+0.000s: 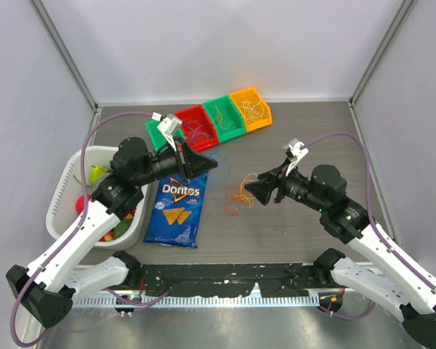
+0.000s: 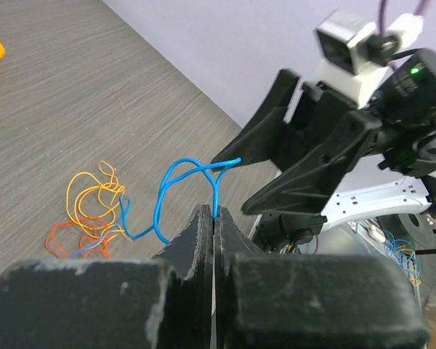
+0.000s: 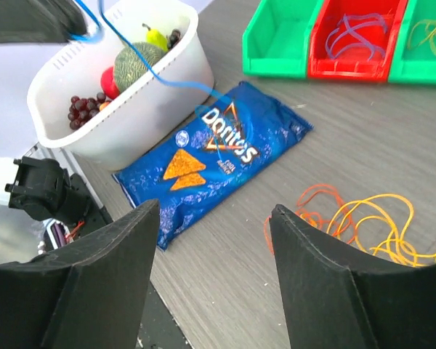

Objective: Untangle the cables

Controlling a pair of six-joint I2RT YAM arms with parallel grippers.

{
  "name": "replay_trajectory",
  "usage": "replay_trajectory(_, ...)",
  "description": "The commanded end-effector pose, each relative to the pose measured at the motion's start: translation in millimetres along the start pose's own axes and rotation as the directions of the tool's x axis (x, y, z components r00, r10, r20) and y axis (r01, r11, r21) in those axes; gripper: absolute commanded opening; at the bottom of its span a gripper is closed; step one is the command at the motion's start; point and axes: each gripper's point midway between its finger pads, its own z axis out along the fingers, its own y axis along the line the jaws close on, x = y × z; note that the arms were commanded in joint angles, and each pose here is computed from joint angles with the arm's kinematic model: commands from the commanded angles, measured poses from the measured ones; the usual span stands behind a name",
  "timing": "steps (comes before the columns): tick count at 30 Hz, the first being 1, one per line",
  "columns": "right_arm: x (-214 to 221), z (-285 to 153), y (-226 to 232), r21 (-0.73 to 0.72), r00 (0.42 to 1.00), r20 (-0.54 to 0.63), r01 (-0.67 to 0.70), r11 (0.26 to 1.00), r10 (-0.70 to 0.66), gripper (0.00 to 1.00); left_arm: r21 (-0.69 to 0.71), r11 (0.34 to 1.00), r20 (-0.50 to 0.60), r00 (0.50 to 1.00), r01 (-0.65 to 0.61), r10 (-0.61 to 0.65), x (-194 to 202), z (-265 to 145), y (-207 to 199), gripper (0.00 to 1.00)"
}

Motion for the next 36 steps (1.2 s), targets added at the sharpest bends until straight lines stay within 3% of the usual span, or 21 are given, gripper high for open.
replay_trajectory(1, -5.3, 13.0, 18.6, -0.114, 0.997, 0.037, -0.065, 0.991, 0.069, 0.7, 0.002, 1.0, 0.03, 0.999, -0.013, 0.013, -20.2, -5.7, -13.8, 0.0)
replay_trajectory(5, -6.7, 30.4, 21.2, -0.16, 0.998, 0.04, -0.044, 0.986, 0.051, 0.75, 0.019, 1.0, 0.029, 1.0, 0.0, -0.001, -25.3, -6.0, -20.5, 0.0)
replay_trajectory(10, -6.6, 51.0, -11.1, -0.005, 0.999, 0.035, -0.031, 1.0, 0.031, 0.78, 0.047, 0.999, 0.026, 1.0, 0.003, -0.005, -28.1, -8.4, -28.7, 0.0)
replay_trajectory(13, -9.5, 60.9, -12.4, -0.013, 0.996, 0.066, -0.064, 0.998, 0.065, 0.76, 0.078, 0.997, 0.036, 0.999, 0.009, -0.011, -31.1, -9.1, -35.6, 0.0)
replay_trajectory(15, -7.4, 65.7, -13.6, -0.015, 0.989, 0.081, -0.12, 0.993, 0.121, 0.69, 0.088, 0.996, 0.039, 0.999, 0.016, -0.02, -32.7, -9.3, -37.9, 0.0)
replay_trajectory(22, -2.0, 79.3, -8.5, -0.099, 0.966, 0.144, -0.201, 0.975, 0.214, 0.02, 0.123, 0.992, 0.093, 0.996, -0.014, 0.003, -49.9, -14.4, -51.9, 0.0)
replay_trajectory(24, 4.3, 84.0, -14.9, -0.08, 0.962, 0.143, -0.222, 0.972, 0.232, 0.01, 0.093, 0.995, 0.128, 0.991, -0.035, 0.023, -59.1, -16.8, -50.8, 0.0)
replay_trajectory(30, 37.5, 89.5, -32.8, 0.011, 0.96, 0.066, -0.275, 0.961, 0.274, 0.01, -0.172, 0.982, 0.23, 0.966, -0.082, 0.121, -94.2, -29.6, -18.9, 0.0)
replay_trajectory(36, 3.4, 68.9, -6.7, -0.075, 0.953, 0.13, -0.264, 0.962, 0.272, 0.01, -0.296, 0.955, 0.166, 0.984, -0.015, 0.066, -72.5, -17.4, 21.0, 0.0)
